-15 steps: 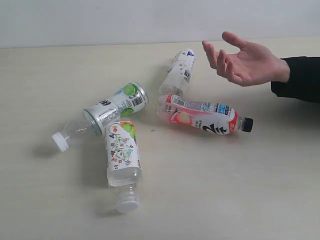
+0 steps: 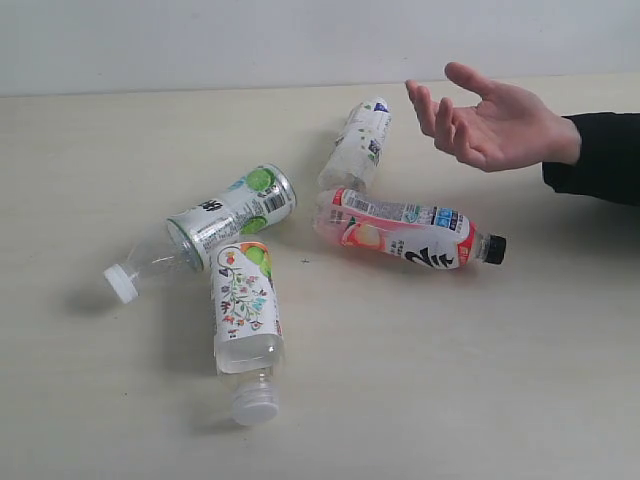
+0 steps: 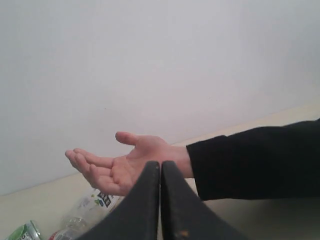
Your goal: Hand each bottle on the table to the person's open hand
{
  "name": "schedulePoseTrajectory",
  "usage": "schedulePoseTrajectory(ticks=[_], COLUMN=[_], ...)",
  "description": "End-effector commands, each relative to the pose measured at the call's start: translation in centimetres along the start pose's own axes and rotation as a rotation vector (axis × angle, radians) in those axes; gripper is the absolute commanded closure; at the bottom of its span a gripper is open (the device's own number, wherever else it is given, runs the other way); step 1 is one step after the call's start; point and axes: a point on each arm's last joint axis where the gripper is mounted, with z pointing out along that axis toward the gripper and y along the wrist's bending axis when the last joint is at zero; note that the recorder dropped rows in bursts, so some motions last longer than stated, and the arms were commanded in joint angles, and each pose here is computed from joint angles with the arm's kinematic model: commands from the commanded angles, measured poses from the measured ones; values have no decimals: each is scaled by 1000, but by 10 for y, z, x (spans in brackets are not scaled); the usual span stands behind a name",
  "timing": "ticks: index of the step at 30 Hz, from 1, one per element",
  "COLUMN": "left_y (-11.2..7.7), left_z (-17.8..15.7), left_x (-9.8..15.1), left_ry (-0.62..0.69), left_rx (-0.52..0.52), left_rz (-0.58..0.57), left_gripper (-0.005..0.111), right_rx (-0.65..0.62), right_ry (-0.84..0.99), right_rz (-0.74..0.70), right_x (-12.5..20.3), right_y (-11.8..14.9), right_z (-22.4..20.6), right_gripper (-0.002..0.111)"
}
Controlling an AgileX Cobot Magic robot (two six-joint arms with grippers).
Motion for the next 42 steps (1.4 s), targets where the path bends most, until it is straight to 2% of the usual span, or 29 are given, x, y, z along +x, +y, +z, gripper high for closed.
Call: schedulePoseTrajectory(ticks=[1, 12, 15, 18, 20, 24, 28, 31, 35, 38, 42], left_y=[0, 0, 0, 0, 0, 0, 0, 0, 0, 0, 0], left_z=[-1, -1, -1, -1, -1, -1, -1, -1, -1, -1, -1], left_x=[-1, -1, -1, -1, -1, -1, -1, -1, -1, -1, -1], left_ry=[-11, -11, -11, -11, -11, -11, -11, -11, -11, -11, -11], left_rx=[0, 0, 0, 0, 0, 0, 0, 0, 0, 0, 0], left_rz=[8, 8, 8, 8, 8, 8, 8, 8, 8, 8, 8], left_gripper=[107, 107, 107, 107, 107, 107, 107, 107, 107, 107, 107], right_rx=[-23, -38, -58, -60, -60, -95, -39, 12, 57, 30, -113], right_ry=[-103, -159, -229, -227, -200, -270, -129, 35, 244, 406, 637], right_rz=[-6, -6, 0, 28, 95, 180, 92, -17, -91, -176, -232], right_x=[-8, -13, -19, -19, -17, -26, -51, -65, -76, -80, -79], right_y=[2, 3, 5, 5, 4, 7, 17, 23, 29, 35, 50], right_z=[-1, -2, -3, -3, -2, -4, 7, 18, 36, 49, 64], right_gripper=[107, 107, 107, 107, 107, 107, 108, 108, 108, 108, 105])
